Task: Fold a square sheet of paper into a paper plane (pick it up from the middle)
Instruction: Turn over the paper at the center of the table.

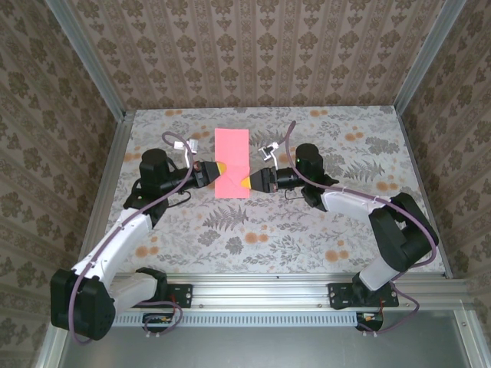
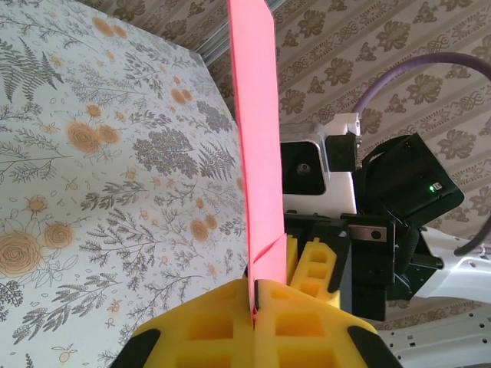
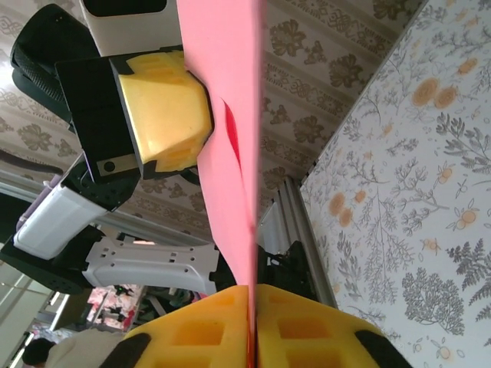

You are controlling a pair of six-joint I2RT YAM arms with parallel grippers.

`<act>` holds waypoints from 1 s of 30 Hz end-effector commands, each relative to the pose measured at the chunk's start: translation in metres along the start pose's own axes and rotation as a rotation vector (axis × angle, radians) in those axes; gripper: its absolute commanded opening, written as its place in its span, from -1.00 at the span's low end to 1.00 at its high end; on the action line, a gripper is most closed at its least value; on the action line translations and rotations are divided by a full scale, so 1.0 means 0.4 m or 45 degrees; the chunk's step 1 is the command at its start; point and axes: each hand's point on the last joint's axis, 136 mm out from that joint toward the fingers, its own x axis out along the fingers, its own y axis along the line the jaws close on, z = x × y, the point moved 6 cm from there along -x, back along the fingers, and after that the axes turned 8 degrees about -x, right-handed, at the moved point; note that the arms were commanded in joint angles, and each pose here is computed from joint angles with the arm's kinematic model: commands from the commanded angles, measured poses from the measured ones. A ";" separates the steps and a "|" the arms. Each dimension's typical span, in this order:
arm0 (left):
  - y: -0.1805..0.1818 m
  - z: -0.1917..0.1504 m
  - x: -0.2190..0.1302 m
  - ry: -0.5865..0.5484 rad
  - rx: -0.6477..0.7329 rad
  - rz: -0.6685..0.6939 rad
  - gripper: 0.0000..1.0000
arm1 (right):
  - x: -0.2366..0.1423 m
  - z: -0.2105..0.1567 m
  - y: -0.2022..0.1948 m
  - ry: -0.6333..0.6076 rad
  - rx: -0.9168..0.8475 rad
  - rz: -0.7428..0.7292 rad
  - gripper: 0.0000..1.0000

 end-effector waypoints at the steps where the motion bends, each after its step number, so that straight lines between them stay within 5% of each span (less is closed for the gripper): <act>1: -0.026 0.012 -0.009 -0.034 0.033 -0.022 -1.00 | -0.004 0.016 0.004 -0.033 -0.030 0.001 -0.91; 4: -0.009 0.008 -0.009 -0.029 0.012 0.047 -0.68 | -0.018 0.014 0.001 -0.052 -0.015 -0.034 -0.97; 7: 0.013 0.006 -0.015 -0.040 -0.015 0.154 -0.04 | -0.058 0.003 -0.036 -0.062 0.041 -0.196 -1.00; 9: 0.033 0.004 -0.026 -0.071 -0.035 0.257 0.37 | -0.099 -0.014 -0.065 -0.028 0.051 -0.435 -1.00; 11: 0.073 -0.002 -0.045 -0.105 -0.076 0.447 0.57 | -0.158 -0.042 -0.086 0.107 0.023 -0.813 -1.00; 20: 0.185 -0.040 -0.076 -0.141 -0.191 0.846 0.74 | -0.399 -0.078 -0.043 0.881 -0.178 -2.075 -1.00; 24: 0.207 -0.044 -0.093 -0.179 -0.230 0.963 0.75 | -0.408 -0.078 -0.055 1.148 -0.263 -2.286 -1.00; 30: 0.215 -0.047 -0.136 -0.255 -0.267 1.112 0.75 | -0.291 -0.126 -0.122 1.374 -0.338 -2.251 -0.95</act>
